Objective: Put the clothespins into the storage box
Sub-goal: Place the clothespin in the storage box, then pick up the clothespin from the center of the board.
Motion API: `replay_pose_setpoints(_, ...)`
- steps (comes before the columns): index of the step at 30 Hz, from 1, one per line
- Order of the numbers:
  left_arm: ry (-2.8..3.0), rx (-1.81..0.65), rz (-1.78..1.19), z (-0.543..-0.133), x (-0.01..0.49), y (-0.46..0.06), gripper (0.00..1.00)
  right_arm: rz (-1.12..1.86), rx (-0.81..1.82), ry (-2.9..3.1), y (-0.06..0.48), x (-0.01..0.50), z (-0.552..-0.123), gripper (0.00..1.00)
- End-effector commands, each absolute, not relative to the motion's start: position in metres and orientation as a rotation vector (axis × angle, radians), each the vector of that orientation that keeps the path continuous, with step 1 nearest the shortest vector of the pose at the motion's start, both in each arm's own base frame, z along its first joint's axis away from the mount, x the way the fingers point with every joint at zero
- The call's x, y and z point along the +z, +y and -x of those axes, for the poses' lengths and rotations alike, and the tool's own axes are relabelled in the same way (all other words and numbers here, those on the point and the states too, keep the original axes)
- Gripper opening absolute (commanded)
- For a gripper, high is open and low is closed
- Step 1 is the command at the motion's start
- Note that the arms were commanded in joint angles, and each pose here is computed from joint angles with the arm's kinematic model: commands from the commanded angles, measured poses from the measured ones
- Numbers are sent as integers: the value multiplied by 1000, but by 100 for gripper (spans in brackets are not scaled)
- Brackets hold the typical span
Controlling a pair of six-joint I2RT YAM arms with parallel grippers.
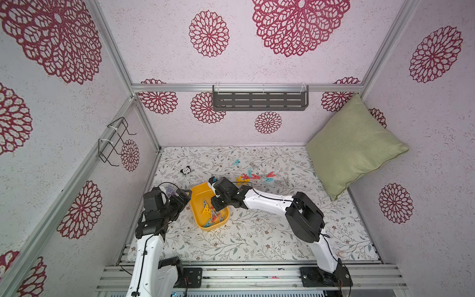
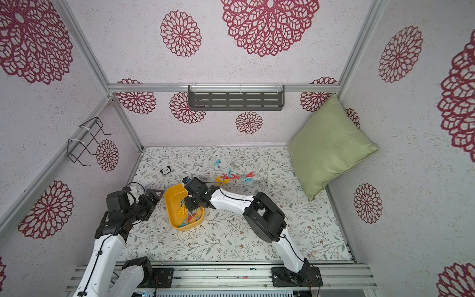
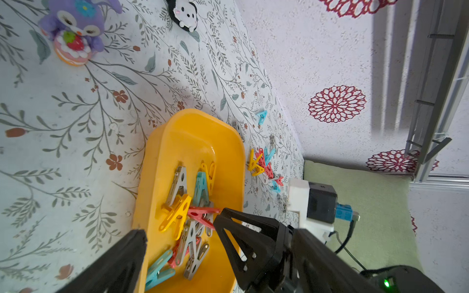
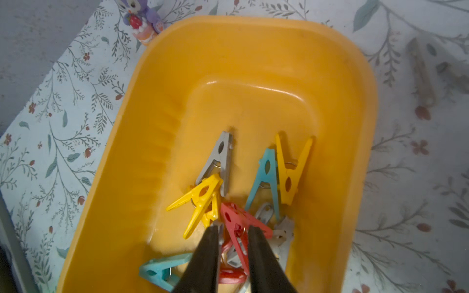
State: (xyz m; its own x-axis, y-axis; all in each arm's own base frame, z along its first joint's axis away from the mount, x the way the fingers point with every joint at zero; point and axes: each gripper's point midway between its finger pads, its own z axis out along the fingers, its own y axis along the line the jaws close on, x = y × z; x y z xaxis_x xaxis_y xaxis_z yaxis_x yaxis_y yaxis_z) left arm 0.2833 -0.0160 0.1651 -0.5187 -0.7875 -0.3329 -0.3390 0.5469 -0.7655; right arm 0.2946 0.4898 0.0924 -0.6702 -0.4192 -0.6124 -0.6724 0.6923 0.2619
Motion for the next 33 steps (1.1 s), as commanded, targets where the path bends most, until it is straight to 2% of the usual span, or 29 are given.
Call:
replay_pose_setpoints(1, 2080, -886, 883, -288, 169, -19, 97, 799, 640, 2308, 484, 134, -306, 34)
replay_pose_setpoints(7, 2088, -915, 863, -294, 167, -29, 97, 714, 591, 2276, 452, 153, -323, 38)
replay_pose_setpoints(14, 2155, -912, 745, -304, 170, -69, 97, 525, 540, 2266, 379, 169, -361, 41)
replay_pose_setpoints(21, 2214, -962, 629, -315, 167, -116, 97, 303, 390, 2305, 282, 153, -395, 46)
replay_pose_setpoints(33, 2292, -1019, 471, -325, 161, -181, 97, -34, 166, 2360, 144, 118, -440, 44)
